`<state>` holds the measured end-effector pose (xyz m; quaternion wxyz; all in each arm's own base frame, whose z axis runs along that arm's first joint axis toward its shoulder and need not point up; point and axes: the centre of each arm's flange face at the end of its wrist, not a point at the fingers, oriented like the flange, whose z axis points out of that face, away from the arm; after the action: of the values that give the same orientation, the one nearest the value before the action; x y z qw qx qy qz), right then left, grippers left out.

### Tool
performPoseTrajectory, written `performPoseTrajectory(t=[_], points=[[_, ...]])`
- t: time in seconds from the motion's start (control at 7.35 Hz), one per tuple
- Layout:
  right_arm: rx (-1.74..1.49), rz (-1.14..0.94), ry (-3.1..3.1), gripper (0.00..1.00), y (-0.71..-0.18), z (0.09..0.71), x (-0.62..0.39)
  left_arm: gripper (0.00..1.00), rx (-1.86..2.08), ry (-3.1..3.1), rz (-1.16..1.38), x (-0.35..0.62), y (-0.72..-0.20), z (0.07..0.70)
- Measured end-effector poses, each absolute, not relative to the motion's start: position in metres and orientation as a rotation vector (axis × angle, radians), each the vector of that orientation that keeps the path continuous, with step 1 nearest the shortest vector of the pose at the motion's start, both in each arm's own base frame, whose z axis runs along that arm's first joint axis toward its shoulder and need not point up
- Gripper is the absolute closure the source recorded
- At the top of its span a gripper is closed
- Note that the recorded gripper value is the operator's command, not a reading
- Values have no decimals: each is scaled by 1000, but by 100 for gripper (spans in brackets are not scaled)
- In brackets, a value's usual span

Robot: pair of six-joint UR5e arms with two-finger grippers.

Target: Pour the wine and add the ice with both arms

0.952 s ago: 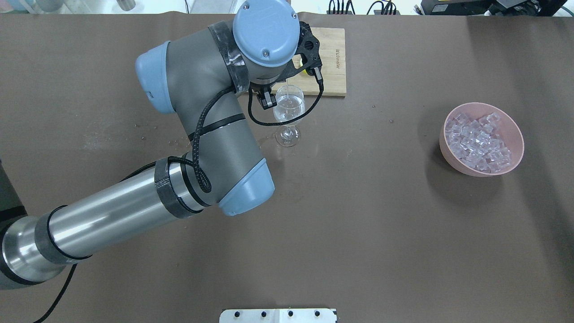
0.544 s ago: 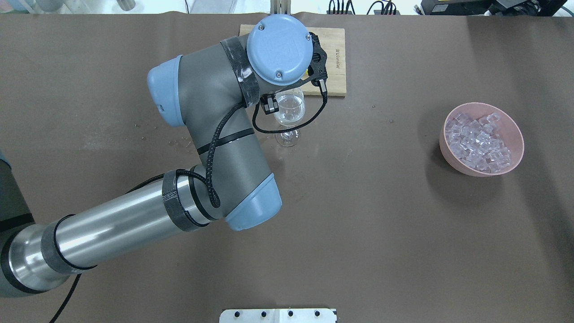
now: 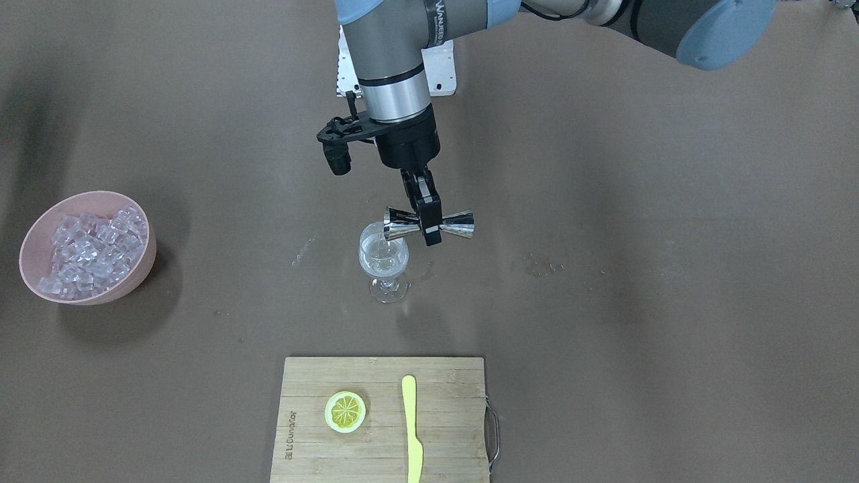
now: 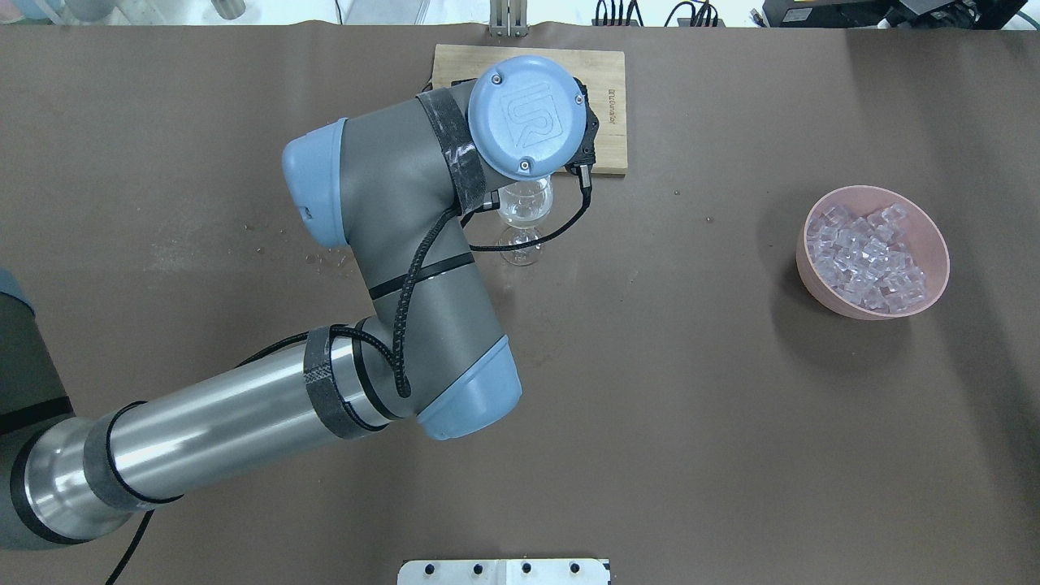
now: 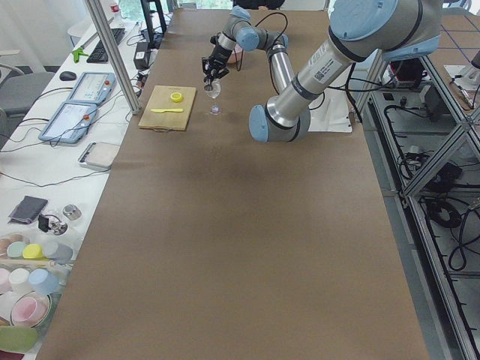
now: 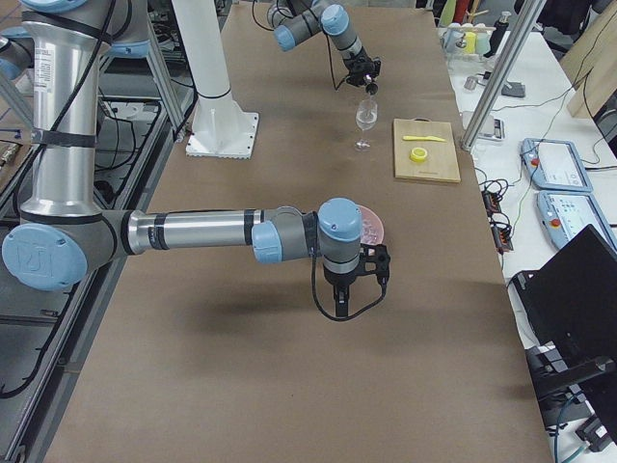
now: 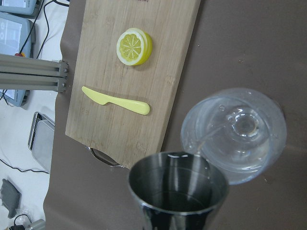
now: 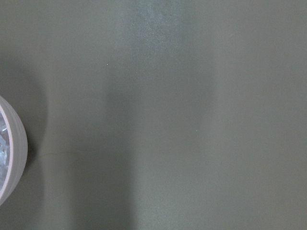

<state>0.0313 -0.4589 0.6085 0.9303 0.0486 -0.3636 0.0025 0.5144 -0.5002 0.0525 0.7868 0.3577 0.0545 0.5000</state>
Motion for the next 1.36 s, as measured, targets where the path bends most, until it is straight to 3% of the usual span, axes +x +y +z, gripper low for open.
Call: performPoseTrajectory(t=[1.36], points=[[95,10,-745,0,-456,611,33,100,799,-17,1147,520,-484,45]])
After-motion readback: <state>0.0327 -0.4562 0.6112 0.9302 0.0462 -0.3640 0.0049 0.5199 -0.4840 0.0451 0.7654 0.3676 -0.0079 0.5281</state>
